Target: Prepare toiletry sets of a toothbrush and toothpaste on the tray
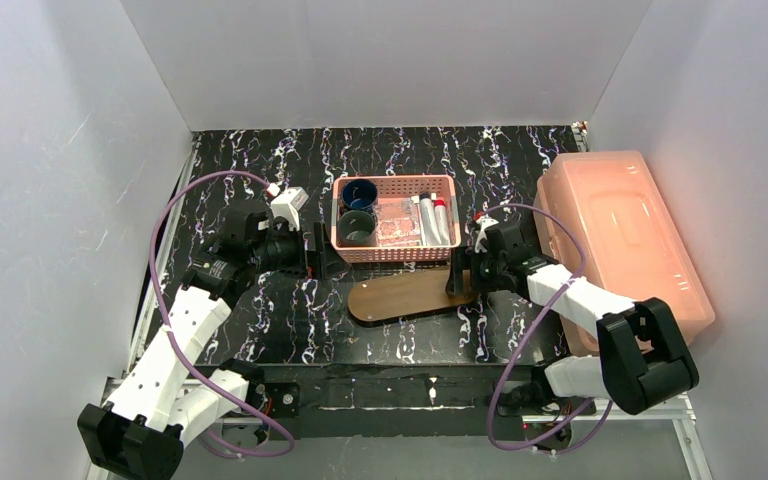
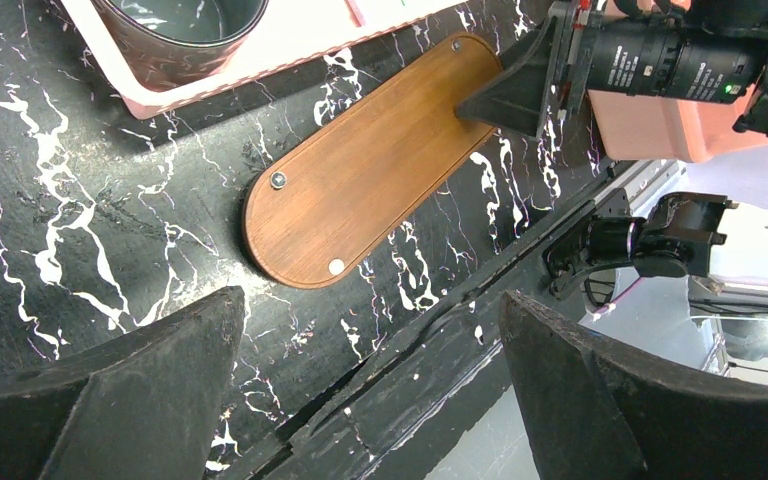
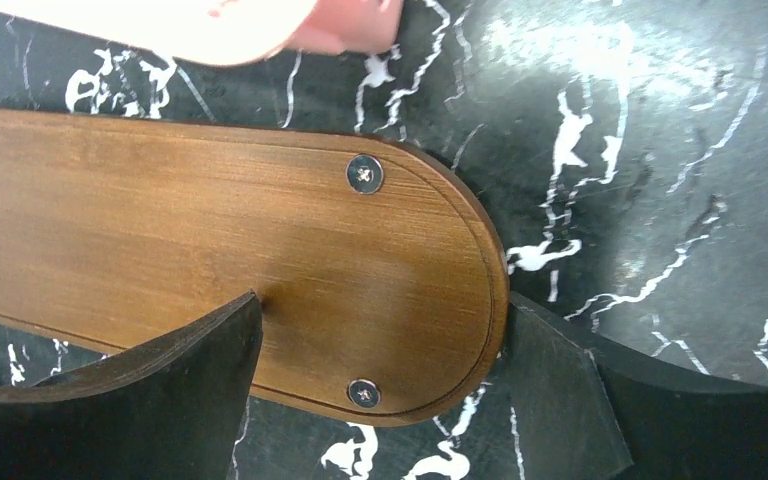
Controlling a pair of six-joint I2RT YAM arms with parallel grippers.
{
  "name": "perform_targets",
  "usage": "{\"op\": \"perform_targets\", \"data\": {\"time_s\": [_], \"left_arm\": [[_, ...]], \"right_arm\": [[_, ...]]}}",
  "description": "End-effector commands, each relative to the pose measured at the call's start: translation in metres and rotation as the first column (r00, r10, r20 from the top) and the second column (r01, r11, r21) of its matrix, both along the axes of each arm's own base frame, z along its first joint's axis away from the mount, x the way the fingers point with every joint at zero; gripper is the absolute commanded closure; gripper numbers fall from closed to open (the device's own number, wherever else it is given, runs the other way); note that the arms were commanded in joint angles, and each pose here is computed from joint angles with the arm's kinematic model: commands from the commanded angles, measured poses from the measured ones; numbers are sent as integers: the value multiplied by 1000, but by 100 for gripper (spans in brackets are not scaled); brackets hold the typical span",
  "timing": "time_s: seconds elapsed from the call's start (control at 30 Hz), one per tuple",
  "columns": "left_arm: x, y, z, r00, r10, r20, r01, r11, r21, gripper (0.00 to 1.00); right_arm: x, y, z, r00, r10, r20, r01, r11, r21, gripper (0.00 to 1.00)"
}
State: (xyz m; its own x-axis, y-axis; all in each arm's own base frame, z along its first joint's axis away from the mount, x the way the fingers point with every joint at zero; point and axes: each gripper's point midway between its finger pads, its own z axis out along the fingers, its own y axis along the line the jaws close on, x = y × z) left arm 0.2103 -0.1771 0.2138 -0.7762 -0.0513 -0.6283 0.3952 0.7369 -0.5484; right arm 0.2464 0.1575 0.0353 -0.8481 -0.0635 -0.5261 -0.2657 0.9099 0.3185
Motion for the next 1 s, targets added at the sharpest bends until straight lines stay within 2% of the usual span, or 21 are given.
{"op": "perform_targets", "data": {"time_s": [0.0,0.57,0.8,0.97], "left_arm": [[-4,1,-6,1000,0,-21,1,1000,7,2],[-4,10,-21,996,64,-69,-60,996,62,2],[-18,19,-58,962,161,-220,-140,984,108,2],[-23,22,-76,931,217,-295,-185,974,132,2]], "right_arm": [[-16,13,1,999,32,-9,-32,999,17,7],[-53,37,9,999,24,31,-23,1000,-14,11],[-66,41,8,999,29,32,-28,999,-21,11],[-57,41,23,997,3,74,-1,1000,-31,10]]}}
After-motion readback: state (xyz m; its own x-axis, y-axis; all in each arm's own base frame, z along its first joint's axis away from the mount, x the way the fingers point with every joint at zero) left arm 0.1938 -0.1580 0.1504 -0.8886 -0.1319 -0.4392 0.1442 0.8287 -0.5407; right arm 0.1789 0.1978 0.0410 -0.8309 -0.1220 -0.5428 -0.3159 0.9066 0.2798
